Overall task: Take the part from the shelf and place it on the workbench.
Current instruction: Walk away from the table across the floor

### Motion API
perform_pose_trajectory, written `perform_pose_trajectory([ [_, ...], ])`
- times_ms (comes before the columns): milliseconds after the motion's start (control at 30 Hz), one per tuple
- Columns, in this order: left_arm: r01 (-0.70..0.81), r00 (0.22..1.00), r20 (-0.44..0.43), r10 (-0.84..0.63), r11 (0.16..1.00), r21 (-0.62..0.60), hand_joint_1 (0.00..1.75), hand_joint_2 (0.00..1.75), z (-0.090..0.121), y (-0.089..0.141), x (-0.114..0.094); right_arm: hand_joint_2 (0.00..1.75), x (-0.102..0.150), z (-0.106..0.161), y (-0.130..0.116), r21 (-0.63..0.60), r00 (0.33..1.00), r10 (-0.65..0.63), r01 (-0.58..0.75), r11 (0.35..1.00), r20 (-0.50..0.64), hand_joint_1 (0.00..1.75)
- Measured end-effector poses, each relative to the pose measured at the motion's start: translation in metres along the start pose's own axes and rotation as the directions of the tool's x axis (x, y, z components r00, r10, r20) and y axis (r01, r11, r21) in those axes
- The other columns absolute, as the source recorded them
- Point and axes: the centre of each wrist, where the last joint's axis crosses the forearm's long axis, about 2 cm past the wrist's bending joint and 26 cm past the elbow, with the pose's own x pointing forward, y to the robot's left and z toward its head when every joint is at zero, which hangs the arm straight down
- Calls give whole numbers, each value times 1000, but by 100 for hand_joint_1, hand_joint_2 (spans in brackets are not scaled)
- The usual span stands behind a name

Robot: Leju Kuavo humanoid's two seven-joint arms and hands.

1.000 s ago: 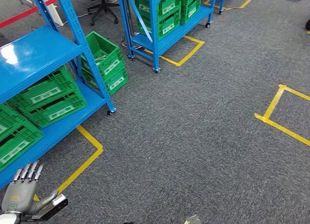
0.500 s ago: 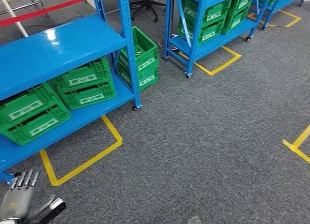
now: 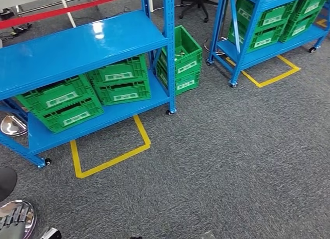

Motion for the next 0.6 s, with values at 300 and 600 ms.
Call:
perform_pose_trajectory([
  [300, -72, 991, -113, 64, 995, -63, 0, 0, 21, -16, -1, 0, 3, -2, -1, -8, 1000, -8, 8, 1000, 5, 0],
  [600, -103, 986, -141, 91, 991, -82, 0, 0, 26, -22, 5, 0, 1, -1, -1, -9, 1000, -11, 11, 1000, 0, 0],
])
